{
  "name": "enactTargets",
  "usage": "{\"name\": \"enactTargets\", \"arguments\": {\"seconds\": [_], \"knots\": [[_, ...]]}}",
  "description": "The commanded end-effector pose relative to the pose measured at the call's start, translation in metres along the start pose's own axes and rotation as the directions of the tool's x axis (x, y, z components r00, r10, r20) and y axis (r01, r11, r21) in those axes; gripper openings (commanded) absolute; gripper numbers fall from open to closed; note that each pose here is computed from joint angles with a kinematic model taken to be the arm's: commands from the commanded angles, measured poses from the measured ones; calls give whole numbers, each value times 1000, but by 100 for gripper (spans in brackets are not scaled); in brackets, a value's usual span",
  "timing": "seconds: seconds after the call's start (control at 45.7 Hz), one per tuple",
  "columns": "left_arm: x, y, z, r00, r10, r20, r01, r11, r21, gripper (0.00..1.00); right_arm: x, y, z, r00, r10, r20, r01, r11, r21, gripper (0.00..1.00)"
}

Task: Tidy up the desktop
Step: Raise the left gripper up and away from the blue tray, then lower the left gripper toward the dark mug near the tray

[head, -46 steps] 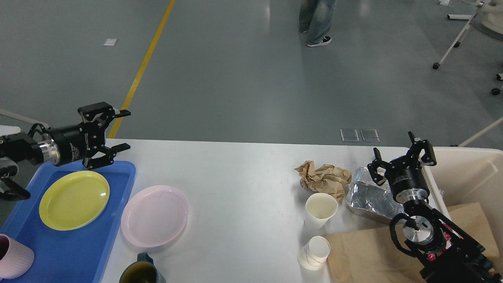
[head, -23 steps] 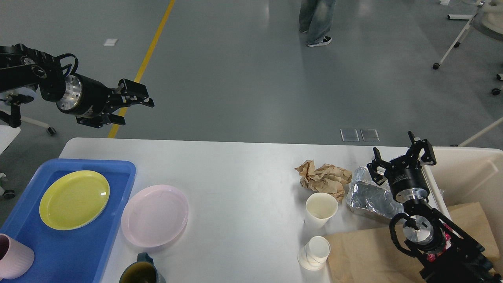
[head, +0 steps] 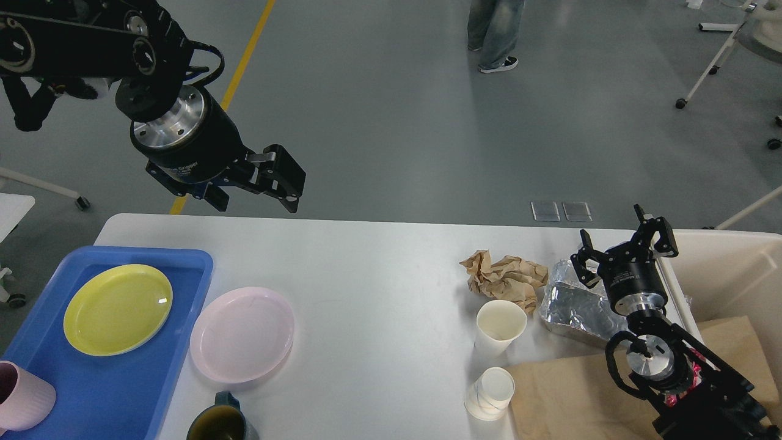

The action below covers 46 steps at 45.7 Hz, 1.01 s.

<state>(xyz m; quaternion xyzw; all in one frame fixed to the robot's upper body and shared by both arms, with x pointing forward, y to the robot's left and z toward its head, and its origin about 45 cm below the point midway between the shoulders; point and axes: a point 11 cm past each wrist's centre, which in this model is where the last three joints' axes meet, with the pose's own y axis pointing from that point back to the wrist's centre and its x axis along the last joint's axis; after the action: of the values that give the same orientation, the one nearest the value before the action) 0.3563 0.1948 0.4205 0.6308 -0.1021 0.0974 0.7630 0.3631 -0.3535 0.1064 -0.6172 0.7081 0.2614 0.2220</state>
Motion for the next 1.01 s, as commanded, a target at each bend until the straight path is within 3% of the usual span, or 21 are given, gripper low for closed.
{"name": "enactTargets", "arguments": {"seconds": [0.0,0.328,0.744,0.985], "knots": [[-22,28,19,999,23,-40,-22,999,27,96,0,0,0,1000,-1,0,1,1000,0,100],[-44,56,40,992,-73,-106,71,997,-22,96,0,0,0,1000,0,0,0,1000,0,100],[-44,15,14,971,-172,-165,176,984,12,96,0,0,0,1000,-1,0,1,1000,0,100],[-72,-4,-29,932,-270,-241,322,923,209,88,0,0,0,1000,-1,0,1,1000,0,100]]}}
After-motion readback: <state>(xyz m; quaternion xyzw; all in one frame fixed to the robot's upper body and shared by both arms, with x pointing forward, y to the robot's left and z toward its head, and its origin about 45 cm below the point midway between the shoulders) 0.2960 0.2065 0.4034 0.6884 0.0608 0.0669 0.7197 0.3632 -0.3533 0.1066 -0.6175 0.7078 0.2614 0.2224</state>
